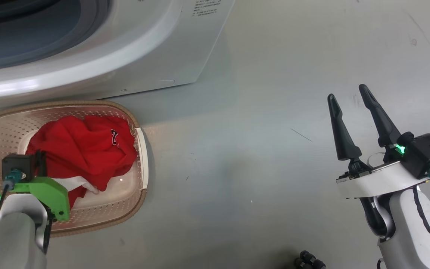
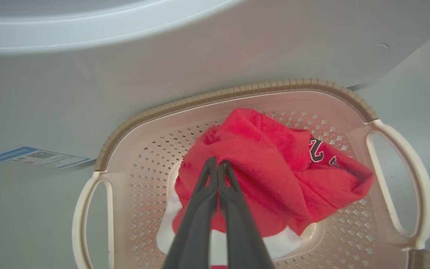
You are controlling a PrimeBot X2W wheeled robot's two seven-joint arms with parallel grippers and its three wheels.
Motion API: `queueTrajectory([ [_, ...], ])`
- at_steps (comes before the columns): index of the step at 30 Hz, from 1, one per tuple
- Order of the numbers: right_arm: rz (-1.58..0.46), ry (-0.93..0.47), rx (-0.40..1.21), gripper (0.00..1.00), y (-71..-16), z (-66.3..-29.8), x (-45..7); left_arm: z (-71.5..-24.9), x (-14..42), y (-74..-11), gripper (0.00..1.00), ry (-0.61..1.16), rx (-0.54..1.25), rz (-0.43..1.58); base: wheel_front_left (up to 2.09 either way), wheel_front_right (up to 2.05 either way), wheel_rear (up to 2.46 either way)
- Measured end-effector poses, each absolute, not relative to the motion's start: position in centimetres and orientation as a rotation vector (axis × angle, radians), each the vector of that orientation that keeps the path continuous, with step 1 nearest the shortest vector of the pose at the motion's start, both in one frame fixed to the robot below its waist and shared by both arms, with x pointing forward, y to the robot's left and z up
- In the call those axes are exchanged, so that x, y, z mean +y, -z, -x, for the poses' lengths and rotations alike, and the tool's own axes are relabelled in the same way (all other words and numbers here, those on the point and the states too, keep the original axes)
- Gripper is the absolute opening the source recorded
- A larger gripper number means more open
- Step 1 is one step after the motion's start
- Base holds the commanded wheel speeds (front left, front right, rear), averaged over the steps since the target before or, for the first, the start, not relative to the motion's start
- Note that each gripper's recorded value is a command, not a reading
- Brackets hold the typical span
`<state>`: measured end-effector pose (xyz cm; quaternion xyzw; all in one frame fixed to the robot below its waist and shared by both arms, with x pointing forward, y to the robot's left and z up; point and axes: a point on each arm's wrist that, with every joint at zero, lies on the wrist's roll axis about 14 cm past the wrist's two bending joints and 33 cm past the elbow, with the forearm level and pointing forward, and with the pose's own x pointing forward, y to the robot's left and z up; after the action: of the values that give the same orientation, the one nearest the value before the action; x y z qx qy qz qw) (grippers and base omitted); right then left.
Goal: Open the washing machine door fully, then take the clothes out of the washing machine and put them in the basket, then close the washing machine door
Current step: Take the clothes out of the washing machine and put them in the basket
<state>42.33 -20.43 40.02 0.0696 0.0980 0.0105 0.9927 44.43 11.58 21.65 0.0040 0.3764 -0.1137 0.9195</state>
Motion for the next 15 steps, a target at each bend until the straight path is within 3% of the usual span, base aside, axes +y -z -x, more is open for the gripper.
queueTrajectory([
  [8,-0.108,-0.004,0.229,1.00,-38.6,-42.7,-21.7,-45.6,11.5,-19.6,0.00,0.196,0.809,0.004,0.00,0.00,0.00],
  [15,-0.099,-0.027,0.228,1.00,-37.8,-44.1,-21.4,-43.7,13.0,-17.1,0.00,0.129,0.904,-0.003,0.00,0.00,0.00],
])
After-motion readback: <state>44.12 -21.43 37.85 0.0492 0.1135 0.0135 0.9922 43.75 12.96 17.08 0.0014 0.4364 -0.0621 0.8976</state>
